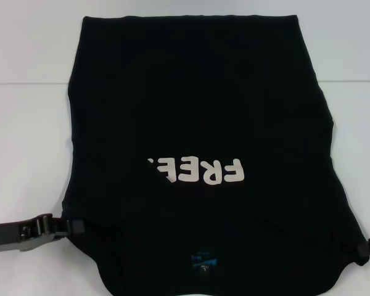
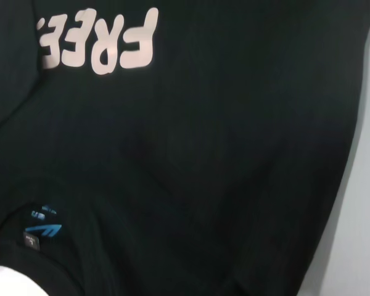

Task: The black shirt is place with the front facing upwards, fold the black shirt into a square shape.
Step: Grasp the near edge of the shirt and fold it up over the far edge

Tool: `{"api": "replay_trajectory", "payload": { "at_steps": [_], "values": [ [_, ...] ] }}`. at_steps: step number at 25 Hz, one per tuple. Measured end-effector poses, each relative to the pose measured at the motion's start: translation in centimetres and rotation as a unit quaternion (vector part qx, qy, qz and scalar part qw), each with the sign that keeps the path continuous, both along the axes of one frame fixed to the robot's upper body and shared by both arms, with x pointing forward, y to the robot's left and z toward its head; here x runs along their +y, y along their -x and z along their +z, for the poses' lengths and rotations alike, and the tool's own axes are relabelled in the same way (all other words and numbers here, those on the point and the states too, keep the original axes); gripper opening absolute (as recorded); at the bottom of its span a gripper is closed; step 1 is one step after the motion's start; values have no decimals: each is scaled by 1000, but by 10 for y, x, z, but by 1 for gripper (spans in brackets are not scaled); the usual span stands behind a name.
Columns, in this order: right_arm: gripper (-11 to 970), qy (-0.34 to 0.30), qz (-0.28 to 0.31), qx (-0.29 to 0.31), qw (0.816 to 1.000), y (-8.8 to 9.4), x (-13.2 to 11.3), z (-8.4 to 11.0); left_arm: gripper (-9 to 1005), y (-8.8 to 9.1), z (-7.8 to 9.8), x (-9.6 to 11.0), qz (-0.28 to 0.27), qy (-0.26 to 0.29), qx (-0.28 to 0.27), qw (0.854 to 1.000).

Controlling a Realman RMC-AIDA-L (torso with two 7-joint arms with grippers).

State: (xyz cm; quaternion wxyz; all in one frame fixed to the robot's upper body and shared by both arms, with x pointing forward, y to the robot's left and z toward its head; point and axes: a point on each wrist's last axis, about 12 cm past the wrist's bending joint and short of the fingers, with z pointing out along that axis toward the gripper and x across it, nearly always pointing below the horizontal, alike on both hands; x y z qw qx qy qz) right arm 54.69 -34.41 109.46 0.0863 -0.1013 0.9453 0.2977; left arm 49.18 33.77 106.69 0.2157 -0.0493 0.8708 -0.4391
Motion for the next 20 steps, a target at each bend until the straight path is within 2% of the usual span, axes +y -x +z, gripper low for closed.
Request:
{"api": "replay_trajectory", "payload": {
  "at_steps": [6,20],
  "values": [
    [12,-4,-8,-5,1000,0,-2,1,21,-1,1,0,-1,1,-2,1000],
    [26,-14,-10,-9,1000,-2,-3,3,20,-1,1,0,-1,0,-3,1000]
  ]
}}
